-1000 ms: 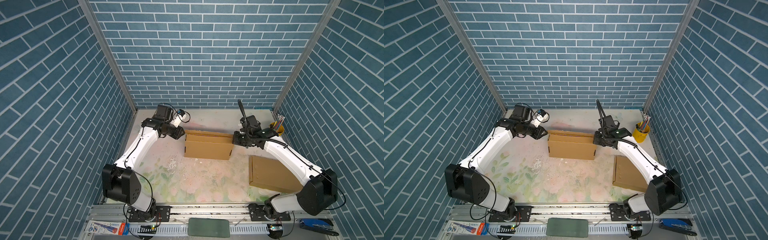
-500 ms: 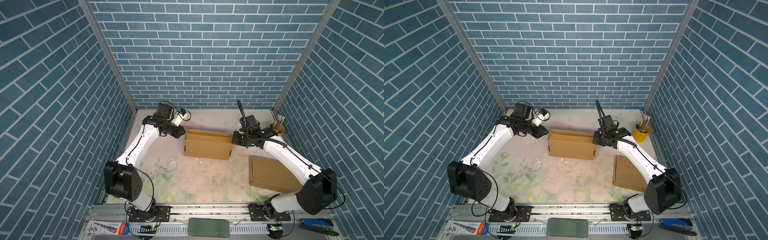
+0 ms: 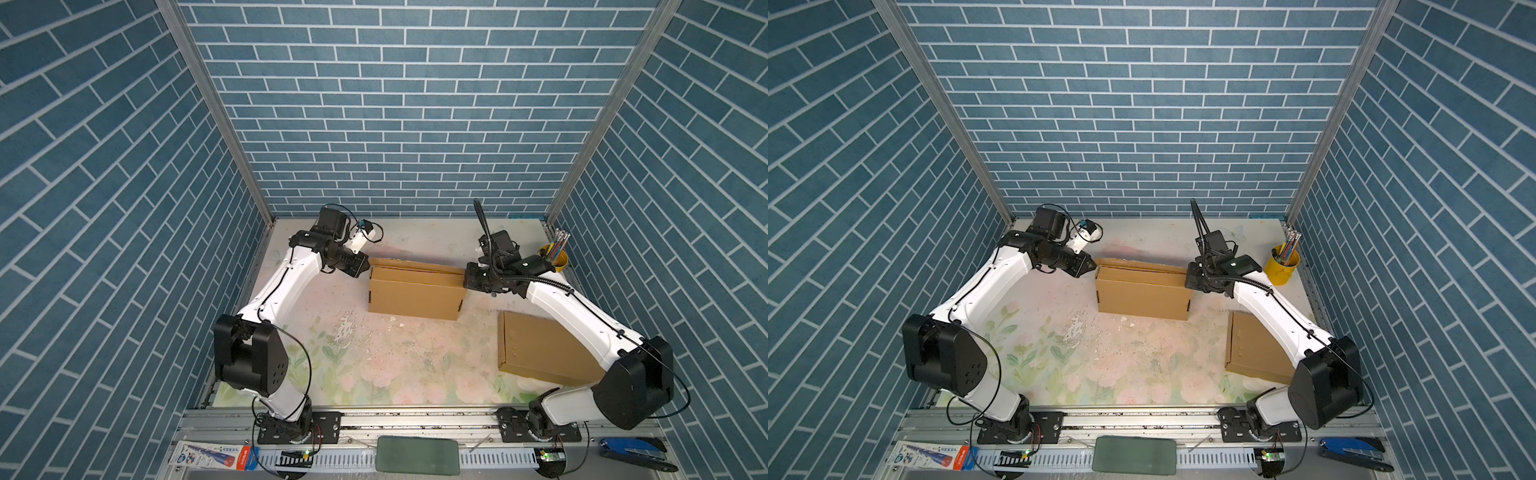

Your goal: Fold the paper box

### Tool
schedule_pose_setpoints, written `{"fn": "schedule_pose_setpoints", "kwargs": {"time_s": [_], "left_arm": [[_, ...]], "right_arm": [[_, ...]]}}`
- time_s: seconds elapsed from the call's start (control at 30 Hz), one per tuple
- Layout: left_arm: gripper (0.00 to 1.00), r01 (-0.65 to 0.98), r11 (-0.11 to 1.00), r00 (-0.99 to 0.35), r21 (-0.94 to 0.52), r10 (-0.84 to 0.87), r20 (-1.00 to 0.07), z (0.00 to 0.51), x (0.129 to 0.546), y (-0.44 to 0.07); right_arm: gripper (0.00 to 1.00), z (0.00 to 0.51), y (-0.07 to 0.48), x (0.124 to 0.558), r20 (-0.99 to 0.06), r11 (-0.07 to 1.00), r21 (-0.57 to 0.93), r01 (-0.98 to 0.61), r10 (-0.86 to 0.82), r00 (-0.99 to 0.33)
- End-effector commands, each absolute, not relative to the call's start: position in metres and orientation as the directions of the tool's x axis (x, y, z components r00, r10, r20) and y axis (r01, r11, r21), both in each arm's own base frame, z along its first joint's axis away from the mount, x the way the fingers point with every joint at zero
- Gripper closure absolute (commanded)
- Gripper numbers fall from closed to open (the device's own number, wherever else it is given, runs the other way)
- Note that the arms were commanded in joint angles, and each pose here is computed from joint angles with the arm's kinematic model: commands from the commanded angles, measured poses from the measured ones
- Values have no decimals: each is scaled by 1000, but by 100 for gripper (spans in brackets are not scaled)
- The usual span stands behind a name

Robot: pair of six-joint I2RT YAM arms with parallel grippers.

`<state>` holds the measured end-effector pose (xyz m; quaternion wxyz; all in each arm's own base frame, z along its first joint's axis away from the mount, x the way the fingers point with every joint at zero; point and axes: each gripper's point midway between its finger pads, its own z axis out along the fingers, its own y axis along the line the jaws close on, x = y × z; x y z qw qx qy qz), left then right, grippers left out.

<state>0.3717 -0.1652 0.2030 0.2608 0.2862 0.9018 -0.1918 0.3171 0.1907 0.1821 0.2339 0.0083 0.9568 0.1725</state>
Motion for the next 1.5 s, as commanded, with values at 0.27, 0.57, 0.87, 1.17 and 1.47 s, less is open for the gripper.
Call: {"fn": "schedule_pose_setpoints", "kwargs": {"time_s": [0.27, 0.57, 0.87, 1.17, 1.47], "left_arm": [[98, 522, 780, -804, -345, 315, -505, 215, 360, -177], [98, 451, 784, -853, -426, 239, -464, 215, 356, -182], [98, 365, 772, -897, -521, 141, -419, 200, 344, -186], [98, 278, 799, -920, -533, 63, -386, 180, 337, -179], [93, 268, 788, -896, -555, -7, -443, 198, 352, -182]], "right_arm": [[100, 142, 179, 284, -290, 973, 232, 15, 84, -953], [100, 146, 180, 285, -312, 978, 209, 9, 76, -947], [100, 146, 182, 284, -322, 980, 199, 11, 77, -944], [100, 146, 187, 283, -324, 980, 199, 14, 79, -943], [100, 157, 191, 290, -376, 970, 240, 49, 139, -916]]}}
